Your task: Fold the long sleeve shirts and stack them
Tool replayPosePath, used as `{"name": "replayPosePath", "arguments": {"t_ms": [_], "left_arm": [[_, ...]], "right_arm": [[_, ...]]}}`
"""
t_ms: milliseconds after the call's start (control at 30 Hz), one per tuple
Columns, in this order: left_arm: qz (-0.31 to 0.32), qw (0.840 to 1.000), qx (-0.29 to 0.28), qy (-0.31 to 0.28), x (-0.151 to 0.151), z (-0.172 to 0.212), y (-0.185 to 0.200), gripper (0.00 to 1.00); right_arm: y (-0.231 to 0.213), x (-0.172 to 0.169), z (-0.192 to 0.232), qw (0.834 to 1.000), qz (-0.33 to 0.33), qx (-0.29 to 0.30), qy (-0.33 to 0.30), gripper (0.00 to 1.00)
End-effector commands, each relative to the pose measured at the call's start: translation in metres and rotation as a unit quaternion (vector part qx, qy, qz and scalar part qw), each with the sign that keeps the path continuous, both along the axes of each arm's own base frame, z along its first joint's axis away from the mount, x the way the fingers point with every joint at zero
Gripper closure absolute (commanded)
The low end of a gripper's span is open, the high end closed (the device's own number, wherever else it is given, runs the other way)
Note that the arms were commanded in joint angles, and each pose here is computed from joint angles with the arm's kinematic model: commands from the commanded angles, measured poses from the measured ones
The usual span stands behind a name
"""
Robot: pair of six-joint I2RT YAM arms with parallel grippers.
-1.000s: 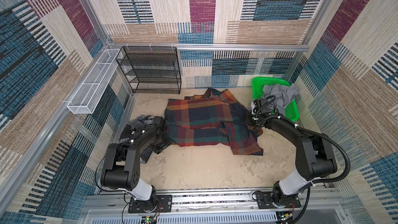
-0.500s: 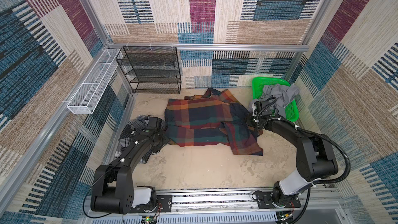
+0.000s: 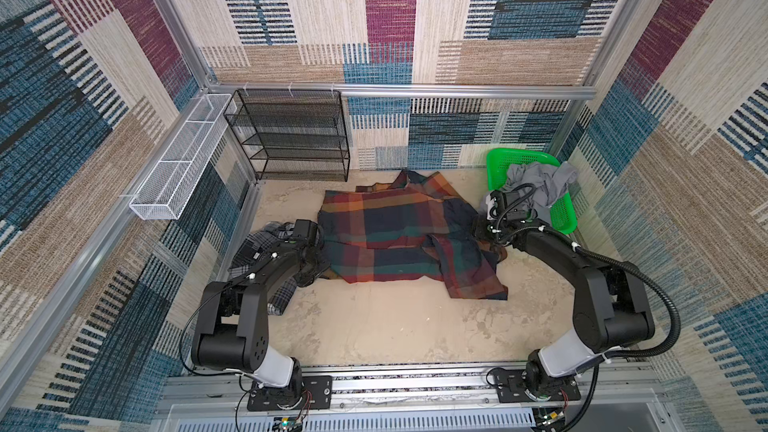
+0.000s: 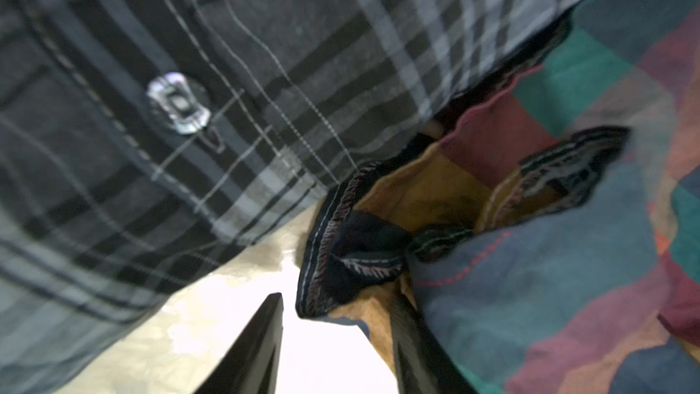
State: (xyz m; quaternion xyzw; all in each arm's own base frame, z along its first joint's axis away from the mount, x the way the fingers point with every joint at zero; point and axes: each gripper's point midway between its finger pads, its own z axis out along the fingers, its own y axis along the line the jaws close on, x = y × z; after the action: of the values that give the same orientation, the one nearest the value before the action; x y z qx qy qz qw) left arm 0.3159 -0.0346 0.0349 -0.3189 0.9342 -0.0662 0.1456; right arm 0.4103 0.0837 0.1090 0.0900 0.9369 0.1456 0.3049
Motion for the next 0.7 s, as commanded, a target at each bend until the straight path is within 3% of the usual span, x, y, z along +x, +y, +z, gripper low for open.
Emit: {"name": "replayPosePath", "arguments": {"t_ms": [0, 100, 300, 433, 667], "left_arm": [[0.011, 1.0, -0.011, 0.001, 0.001, -0.007, -0.003, 0.52], [0.011, 1.0, -0.013, 0.005, 0.002, -0.011, -0.004, 0.59], [0.005, 1.0, -0.01, 0.008, -0.001, -0.007, -0.004, 0.98], [0.008, 1.0, -0.008, -0.003, -0.023, 0.006, 0.0, 1.0], [0.022, 1.0, 0.007, 0.002, -0.088, 0.009, 0.014, 1.0]], "right_arm": [[0.001, 0.006, 0.006, 1.0, 0.005, -0.004, -0.016, 0.48], [0.003, 0.006, 0.008, 1.0, 0.009, 0.003, -0.018, 0.48], [0.004, -0.002, -0.001, 1.0, 0.01, 0.01, -0.01, 0.47], [0.003, -0.011, -0.021, 1.0, 0.005, 0.011, 0.011, 0.46], [0.001, -0.017, -0.048, 0.999, -0.014, 0.025, 0.044, 0.46]]}}
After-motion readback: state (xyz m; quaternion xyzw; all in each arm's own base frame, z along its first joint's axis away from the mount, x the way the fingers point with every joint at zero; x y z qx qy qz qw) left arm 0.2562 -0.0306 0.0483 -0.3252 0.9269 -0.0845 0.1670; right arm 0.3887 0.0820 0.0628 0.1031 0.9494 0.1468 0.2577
